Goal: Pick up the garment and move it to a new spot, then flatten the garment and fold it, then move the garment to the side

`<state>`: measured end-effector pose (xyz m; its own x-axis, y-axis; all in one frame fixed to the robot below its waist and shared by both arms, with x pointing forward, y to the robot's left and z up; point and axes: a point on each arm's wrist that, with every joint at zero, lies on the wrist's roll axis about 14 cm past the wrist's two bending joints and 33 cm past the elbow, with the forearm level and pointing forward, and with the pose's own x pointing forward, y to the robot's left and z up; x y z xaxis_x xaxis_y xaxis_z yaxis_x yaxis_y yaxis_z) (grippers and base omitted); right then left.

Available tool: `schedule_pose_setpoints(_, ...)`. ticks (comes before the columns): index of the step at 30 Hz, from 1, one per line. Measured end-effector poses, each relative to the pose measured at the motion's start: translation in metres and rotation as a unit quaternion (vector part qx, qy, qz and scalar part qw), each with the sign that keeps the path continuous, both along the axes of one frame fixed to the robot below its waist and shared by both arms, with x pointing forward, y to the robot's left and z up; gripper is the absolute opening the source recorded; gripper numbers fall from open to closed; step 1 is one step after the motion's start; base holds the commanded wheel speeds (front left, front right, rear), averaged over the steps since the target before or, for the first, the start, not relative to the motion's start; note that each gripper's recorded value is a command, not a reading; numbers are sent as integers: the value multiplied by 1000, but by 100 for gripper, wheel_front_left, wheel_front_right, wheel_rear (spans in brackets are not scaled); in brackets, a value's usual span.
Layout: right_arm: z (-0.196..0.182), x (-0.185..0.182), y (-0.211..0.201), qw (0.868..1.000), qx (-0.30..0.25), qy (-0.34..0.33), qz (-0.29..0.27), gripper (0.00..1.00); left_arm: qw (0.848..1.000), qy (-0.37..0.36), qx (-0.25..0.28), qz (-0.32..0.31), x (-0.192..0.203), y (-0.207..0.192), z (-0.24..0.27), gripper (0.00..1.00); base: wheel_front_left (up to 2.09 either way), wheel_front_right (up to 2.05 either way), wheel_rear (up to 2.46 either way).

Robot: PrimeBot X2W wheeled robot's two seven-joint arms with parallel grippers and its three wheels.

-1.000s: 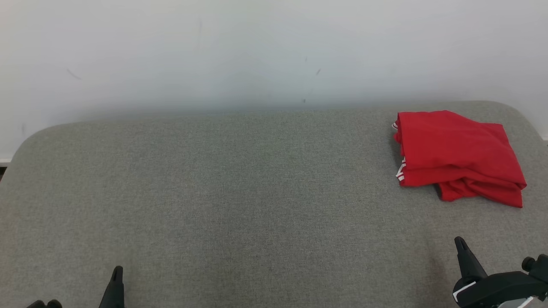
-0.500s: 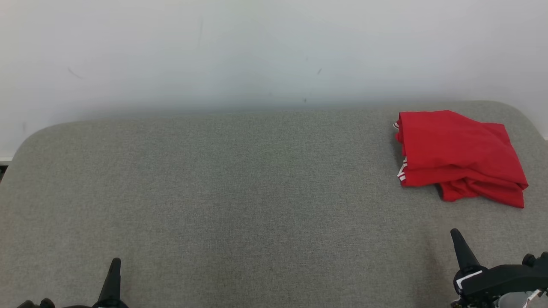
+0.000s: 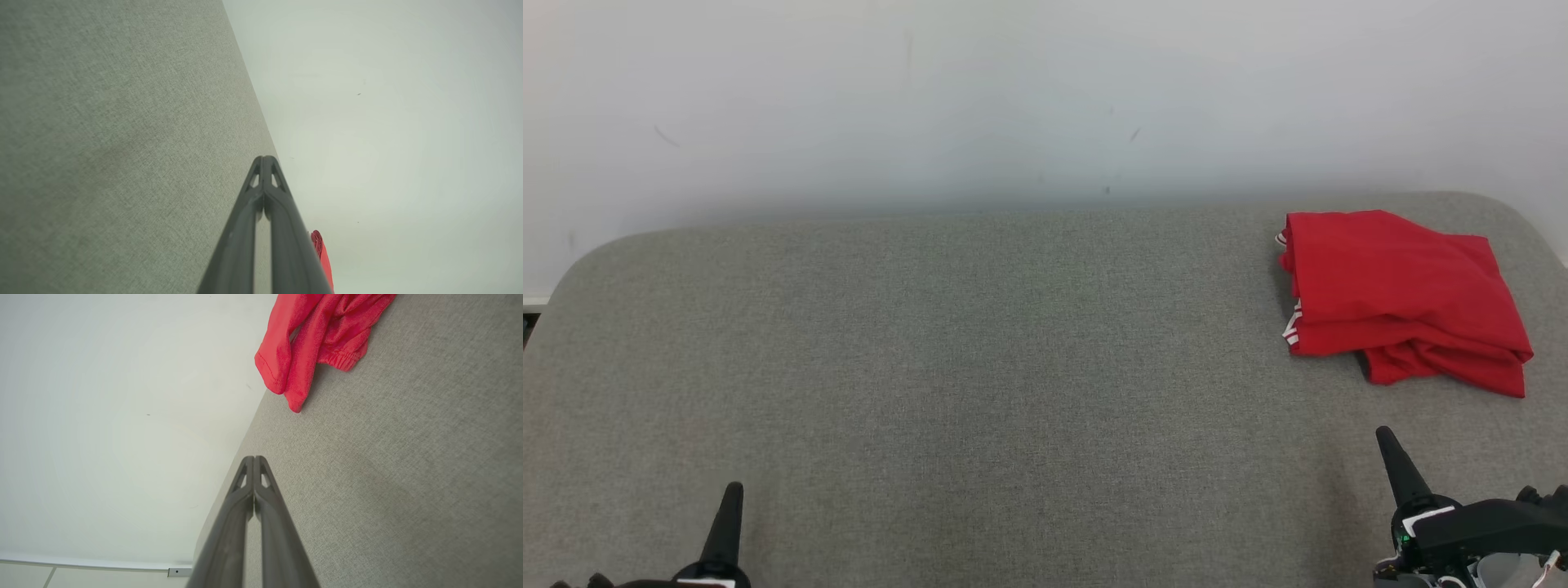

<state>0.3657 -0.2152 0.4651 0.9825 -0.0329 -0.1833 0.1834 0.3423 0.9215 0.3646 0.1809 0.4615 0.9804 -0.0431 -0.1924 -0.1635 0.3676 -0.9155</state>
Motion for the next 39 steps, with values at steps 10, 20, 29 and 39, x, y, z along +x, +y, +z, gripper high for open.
schedule_pose_setpoints(10, 5, 6, 4, 997, 72, -18, -8, 0, 997, -17, -74, 16, 7, 4, 8, 0, 0, 0, 0)
schedule_pose_setpoints(20, 12, 11, 8, 989, 141, -40, -14, 0, 988, -33, -149, 31, 11, 8, 13, 0, 0, 0, 0)
schedule_pose_setpoints(29, 12, 11, 10, 983, 177, -46, -19, 0, 981, -42, -183, 38, 13, 9, 16, 0, 0, 0, 0)
schedule_pose_setpoints(39, 12, 11, 10, 983, 177, -46, -19, 0, 981, -42, -183, 38, 13, 9, 16, 0, 0, 0, 0)
